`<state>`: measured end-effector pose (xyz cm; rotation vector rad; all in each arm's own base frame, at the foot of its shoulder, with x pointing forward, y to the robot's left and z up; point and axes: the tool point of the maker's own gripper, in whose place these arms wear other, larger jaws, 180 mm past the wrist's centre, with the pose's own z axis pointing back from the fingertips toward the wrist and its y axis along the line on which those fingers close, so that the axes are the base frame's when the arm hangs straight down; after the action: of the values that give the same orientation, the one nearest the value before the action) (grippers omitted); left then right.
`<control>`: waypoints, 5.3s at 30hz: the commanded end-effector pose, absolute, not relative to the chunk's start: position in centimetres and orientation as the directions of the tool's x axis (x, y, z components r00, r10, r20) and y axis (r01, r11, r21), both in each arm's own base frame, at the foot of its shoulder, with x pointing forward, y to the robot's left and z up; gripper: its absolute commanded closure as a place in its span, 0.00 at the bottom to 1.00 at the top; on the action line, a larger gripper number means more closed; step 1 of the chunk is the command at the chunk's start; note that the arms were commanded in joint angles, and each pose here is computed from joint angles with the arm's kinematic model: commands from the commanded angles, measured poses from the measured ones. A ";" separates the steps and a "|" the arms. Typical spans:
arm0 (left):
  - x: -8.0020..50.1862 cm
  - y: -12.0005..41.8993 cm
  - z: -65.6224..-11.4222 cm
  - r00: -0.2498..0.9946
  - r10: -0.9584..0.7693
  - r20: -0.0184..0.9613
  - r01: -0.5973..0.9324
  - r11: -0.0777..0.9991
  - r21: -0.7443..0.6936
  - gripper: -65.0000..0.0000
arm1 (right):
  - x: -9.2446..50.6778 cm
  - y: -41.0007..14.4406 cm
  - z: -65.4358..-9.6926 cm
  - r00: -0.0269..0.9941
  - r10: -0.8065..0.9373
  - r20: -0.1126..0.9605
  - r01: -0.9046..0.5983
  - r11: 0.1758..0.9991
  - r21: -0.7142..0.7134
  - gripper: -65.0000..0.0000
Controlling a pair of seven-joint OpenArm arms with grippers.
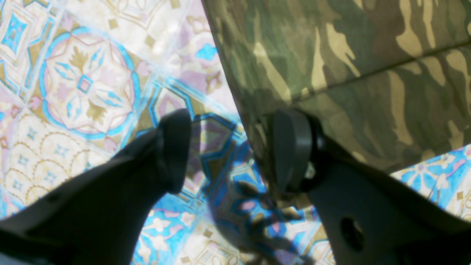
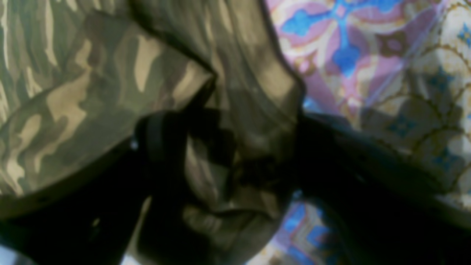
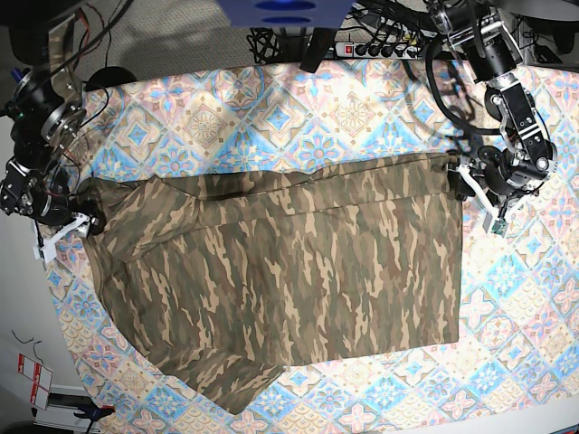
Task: Fold the T-shirt properly
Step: 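Drag the shirt with both grippers toward the robot, stretching it flat, then pull the folded edge further with both grippers, straightening the shirt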
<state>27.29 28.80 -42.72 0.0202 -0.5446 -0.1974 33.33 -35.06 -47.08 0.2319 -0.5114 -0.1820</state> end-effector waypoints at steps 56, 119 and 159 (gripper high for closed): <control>23.8 27.0 -47.0 0.891 -0.073 0.447 0.100 0.994 -0.036 0.46 | 27.8 -29.0 -51.8 0.973 -0.035 0.227 -0.021 0.971 0.240 0.47; 10.9 31.5 -46.8 0.958 -0.128 0.255 0.101 0.988 0.114 0.87 | 16.4 -36.3 -49.6 0.997 0.077 0.032 -0.074 0.994 -0.076 0.98; 14.3 32.2 -45.5 0.937 -0.136 0.323 0.094 0.985 0.141 0.59 | 21.3 -37.5 -47.0 0.990 0.069 0.122 -0.056 0.993 -0.105 0.78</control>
<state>13.84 31.41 -46.24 0.0992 -0.3185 -0.1144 21.74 -35.89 -47.80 -0.0521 -0.1620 0.0633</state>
